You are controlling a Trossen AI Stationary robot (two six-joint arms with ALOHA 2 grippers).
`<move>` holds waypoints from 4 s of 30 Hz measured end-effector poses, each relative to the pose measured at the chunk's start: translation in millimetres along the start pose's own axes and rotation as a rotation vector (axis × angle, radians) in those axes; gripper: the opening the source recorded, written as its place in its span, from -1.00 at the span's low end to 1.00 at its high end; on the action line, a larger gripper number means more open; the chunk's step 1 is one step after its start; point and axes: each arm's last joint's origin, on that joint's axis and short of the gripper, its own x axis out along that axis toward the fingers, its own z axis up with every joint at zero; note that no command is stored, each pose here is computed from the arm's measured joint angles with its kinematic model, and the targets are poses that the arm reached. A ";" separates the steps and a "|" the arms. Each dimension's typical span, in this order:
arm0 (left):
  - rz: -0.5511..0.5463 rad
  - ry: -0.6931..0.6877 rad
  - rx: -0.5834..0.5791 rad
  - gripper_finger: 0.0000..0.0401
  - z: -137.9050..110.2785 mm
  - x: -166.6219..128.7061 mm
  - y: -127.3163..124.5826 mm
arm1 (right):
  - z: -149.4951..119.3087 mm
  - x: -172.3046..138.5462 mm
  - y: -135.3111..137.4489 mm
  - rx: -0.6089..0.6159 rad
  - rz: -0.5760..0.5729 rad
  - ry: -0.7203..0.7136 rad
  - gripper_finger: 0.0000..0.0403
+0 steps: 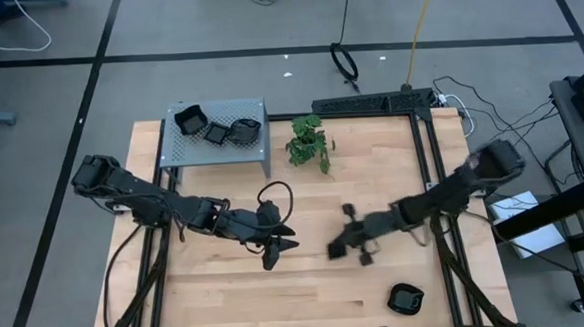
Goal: Pick & Place Mini shaped plates
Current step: Stack the square plate on top of the square plate on the shelf
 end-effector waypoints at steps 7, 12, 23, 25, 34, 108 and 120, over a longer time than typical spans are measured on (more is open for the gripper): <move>-0.006 0.009 0.012 -0.17 -2.3 -0.5 -2.4 | 38.5 75.8 -49.7 -0.044 -0.039 -0.017 -1.00; -0.022 0.024 0.050 -0.17 -7.0 -2.0 -8.1 | 49.5 113.0 -87.8 0.014 -0.097 -0.043 -0.99; 0.070 0.168 0.081 -0.17 -23.6 -4.8 -2.2 | 43.2 133.5 -132.3 0.183 -0.179 -0.036 -0.69; 0.098 0.195 0.088 -0.17 -26.1 -5.5 0.6 | 43.8 132.2 -133.4 0.184 -0.181 -0.035 -0.55; 0.167 0.326 0.367 -0.17 -37.3 -7.1 10.7 | 70.5 85.4 -116.3 0.159 -0.152 0.046 -0.25; 1.077 -0.121 0.136 -0.97 73.1 -108.8 110.2 | -47.7 -102.6 -16.8 0.435 -0.039 -0.352 -0.33; 1.216 -0.051 -0.089 -0.97 83.2 -121.2 169.2 | -47.7 -102.6 -16.8 0.388 -0.047 -0.350 -0.33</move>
